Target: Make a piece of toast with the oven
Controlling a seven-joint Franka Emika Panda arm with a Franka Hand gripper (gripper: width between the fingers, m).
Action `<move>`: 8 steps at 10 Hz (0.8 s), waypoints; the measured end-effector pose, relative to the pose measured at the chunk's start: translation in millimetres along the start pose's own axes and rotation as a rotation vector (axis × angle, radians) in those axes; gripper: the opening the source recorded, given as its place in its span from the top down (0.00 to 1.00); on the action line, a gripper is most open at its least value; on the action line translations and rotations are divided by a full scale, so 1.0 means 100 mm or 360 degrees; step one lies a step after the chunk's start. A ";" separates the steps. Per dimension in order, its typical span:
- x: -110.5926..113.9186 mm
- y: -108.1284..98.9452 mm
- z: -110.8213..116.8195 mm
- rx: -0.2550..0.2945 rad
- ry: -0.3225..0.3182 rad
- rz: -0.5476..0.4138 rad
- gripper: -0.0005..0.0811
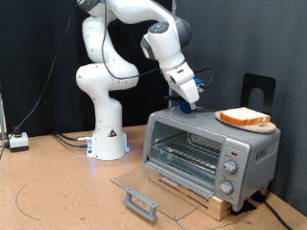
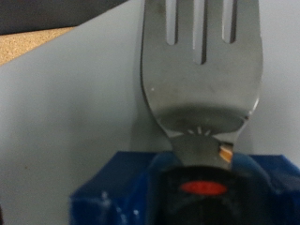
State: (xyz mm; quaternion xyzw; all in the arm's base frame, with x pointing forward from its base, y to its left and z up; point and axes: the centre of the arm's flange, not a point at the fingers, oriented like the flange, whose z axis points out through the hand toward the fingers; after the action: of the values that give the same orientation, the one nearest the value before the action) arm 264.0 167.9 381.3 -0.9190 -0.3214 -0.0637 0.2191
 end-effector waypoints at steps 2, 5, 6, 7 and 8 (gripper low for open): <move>0.01 0.00 0.01 -0.0010 0.0020 0.0003 0.14; 0.02 0.02 0.00 -0.0038 0.0050 0.0008 0.41; 0.02 0.03 0.00 -0.0040 0.0052 0.0012 0.41; 0.02 0.04 -0.01 -0.0042 0.0054 0.0017 0.41; 0.02 0.05 -0.01 -0.0043 0.0056 0.0021 0.41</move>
State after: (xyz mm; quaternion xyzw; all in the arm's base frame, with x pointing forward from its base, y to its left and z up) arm 268.3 165.4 380.9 -0.9227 -0.3107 -0.0826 0.2127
